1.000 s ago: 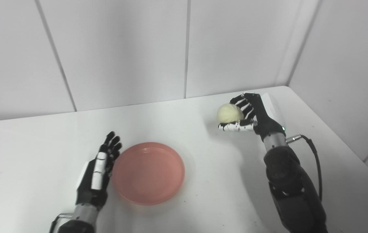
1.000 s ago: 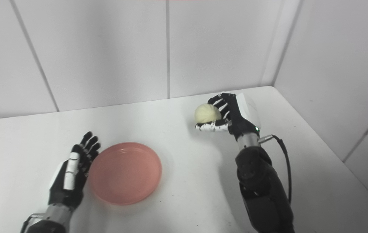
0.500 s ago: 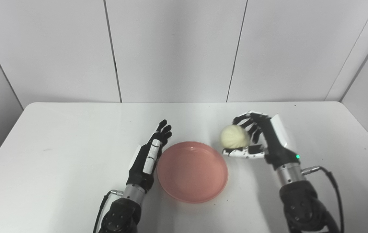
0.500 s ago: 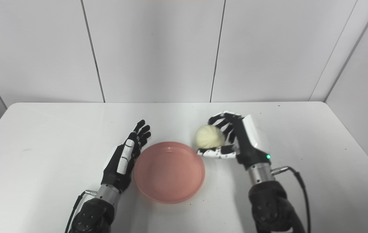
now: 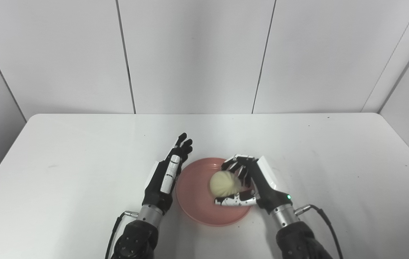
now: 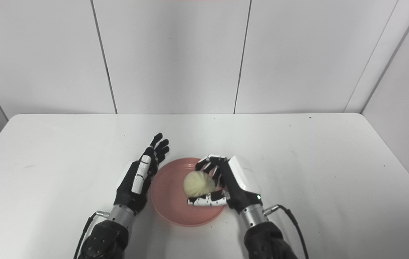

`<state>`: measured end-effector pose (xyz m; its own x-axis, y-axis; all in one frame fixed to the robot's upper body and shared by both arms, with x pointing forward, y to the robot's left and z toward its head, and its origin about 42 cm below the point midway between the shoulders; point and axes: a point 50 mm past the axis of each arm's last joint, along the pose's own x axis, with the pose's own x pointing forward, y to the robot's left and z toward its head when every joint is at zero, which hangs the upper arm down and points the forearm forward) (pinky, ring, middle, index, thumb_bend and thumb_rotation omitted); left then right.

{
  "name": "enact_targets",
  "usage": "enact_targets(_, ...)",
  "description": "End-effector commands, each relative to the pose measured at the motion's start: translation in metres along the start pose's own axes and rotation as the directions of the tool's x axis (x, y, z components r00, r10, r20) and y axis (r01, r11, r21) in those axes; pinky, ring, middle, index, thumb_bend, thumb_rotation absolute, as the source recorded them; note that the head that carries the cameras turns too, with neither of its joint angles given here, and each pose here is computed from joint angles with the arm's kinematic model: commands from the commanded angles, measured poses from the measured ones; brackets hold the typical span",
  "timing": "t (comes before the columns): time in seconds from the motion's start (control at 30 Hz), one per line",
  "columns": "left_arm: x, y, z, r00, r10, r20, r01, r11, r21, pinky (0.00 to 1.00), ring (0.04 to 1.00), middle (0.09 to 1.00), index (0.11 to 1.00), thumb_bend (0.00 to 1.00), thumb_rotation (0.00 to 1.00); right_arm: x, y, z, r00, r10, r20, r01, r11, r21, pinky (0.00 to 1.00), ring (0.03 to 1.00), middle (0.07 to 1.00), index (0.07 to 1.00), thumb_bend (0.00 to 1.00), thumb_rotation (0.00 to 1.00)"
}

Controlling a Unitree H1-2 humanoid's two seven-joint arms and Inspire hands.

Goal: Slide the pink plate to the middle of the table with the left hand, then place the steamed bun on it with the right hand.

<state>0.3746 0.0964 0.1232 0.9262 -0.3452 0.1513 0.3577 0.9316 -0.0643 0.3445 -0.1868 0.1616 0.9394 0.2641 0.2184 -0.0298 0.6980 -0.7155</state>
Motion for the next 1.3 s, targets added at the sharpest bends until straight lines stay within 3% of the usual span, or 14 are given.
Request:
enact_targets(0.0, -0.017, -0.003, -0.020, 0.999, 0.007, -0.043, -0.008, 1.000, -0.025, 0.98, 0.941, 0.947, 0.940, 0.64, 1.00, 0.010, -0.004, 0.016, 0.994, -0.045, 0.103, 0.046, 0.999, -0.006, 0.27, 0.343, 0.418, 0.517, 0.51, 0.00)
enact_targets(0.23, -0.018, -0.001, -0.021, 0.998, -0.004, -0.057, 0.003, 1.000, -0.022, 1.00, 0.956, 0.960, 0.948, 0.66, 1.00, 0.009, 0.008, 0.007, 0.996, -0.001, 0.092, 0.007, 0.998, -0.060, 0.22, 0.302, 0.403, 0.516, 0.51, 0.00)
enact_targets(0.47, -0.019, -0.001, -0.023, 0.998, -0.008, -0.057, 0.006, 1.000, -0.031, 1.00, 0.955, 0.957, 0.947, 0.66, 1.00, 0.010, 0.008, 0.002, 0.989, -0.001, 0.145, 0.015, 0.995, -0.094, 0.29, 0.370, 0.427, 0.538, 0.51, 0.00)
enact_targets(0.53, -0.019, -0.001, -0.023, 0.999, -0.005, -0.051, 0.004, 1.000, -0.029, 1.00, 0.953, 0.957, 0.947, 0.65, 1.00, 0.010, 0.006, 0.003, 0.986, 0.012, 0.166, 0.007, 0.994, -0.111, 0.37, 0.447, 0.445, 0.540, 0.51, 0.00)
enact_targets(0.57, -0.019, -0.001, -0.023, 0.999, -0.005, -0.048, 0.003, 1.000, -0.030, 1.00, 0.950, 0.953, 0.942, 0.65, 1.00, 0.009, 0.005, 0.006, 0.984, 0.018, 0.175, 0.002, 0.993, -0.114, 0.47, 0.561, 0.520, 0.515, 0.51, 0.02)
enact_targets(0.6, -0.019, -0.001, -0.022, 0.999, -0.004, -0.046, 0.003, 1.000, -0.029, 1.00, 0.949, 0.953, 0.940, 0.65, 1.00, 0.009, 0.004, 0.008, 0.983, 0.024, 0.182, -0.002, 0.993, -0.117, 0.58, 0.663, 0.668, 0.503, 0.50, 0.09)
enact_targets(0.63, -0.019, -0.001, -0.022, 0.999, -0.005, -0.046, 0.003, 1.000, -0.028, 1.00, 0.949, 0.952, 0.940, 0.65, 1.00, 0.008, 0.003, 0.011, 0.982, 0.028, 0.187, -0.006, 0.993, -0.118, 0.59, 0.676, 0.686, 0.502, 0.50, 0.09)
enact_targets(0.67, -0.019, -0.001, -0.021, 0.999, -0.007, -0.051, 0.006, 1.000, -0.024, 1.00, 0.948, 0.951, 0.939, 0.65, 1.00, 0.008, 0.001, 0.012, 0.981, 0.033, 0.191, -0.010, 0.993, -0.122, 0.64, 0.730, 0.752, 0.658, 0.52, 0.04)
enact_targets(0.7, -0.018, -0.001, -0.020, 0.999, -0.009, -0.054, 0.008, 1.000, -0.020, 1.00, 0.953, 0.955, 0.942, 0.66, 1.00, 0.007, 0.000, 0.012, 0.980, 0.037, 0.194, -0.013, 0.992, -0.124, 0.68, 0.773, 0.804, 0.731, 0.53, 0.02)
enact_targets(0.77, -0.018, -0.001, -0.020, 0.998, -0.009, -0.055, 0.008, 1.000, -0.020, 1.00, 0.957, 0.957, 0.945, 0.66, 1.00, 0.007, -0.003, 0.012, 0.979, 0.043, 0.199, -0.017, 0.991, -0.130, 0.72, 0.814, 0.850, 0.793, 0.54, 0.01)
enact_targets(0.9, -0.017, -0.001, -0.020, 0.999, -0.006, -0.048, 0.005, 1.000, -0.017, 1.00, 0.958, 0.958, 0.947, 0.65, 1.00, 0.006, -0.006, 0.011, 0.977, 0.052, 0.205, -0.023, 0.989, -0.144, 0.84, 0.906, 0.928, 0.851, 0.53, 0.18)
enact_targets(0.93, -0.017, -0.002, -0.020, 0.999, -0.003, -0.046, 0.003, 1.000, -0.017, 1.00, 0.954, 0.957, 0.944, 0.64, 1.00, 0.006, -0.007, 0.011, 0.977, 0.054, 0.208, -0.024, 0.989, -0.147, 0.88, 0.931, 0.948, 0.862, 0.55, 0.27)
enact_targets(1.07, -0.017, -0.001, -0.020, 0.999, 0.000, -0.042, -0.001, 1.000, -0.017, 1.00, 0.953, 0.955, 0.942, 0.64, 1.00, 0.007, -0.009, 0.008, 0.975, 0.071, 0.211, -0.038, 0.987, -0.154, 0.93, 0.962, 0.975, 0.866, 0.60, 0.36)
enact_targets(1.27, -0.017, 0.002, -0.019, 0.999, 0.006, -0.044, -0.006, 1.000, -0.007, 1.00, 0.958, 0.956, 0.941, 0.65, 1.00, 0.006, -0.011, 0.005, 0.978, 0.064, 0.201, -0.039, 0.991, -0.126, 0.95, 0.989, 0.995, 0.867, 0.65, 0.42)
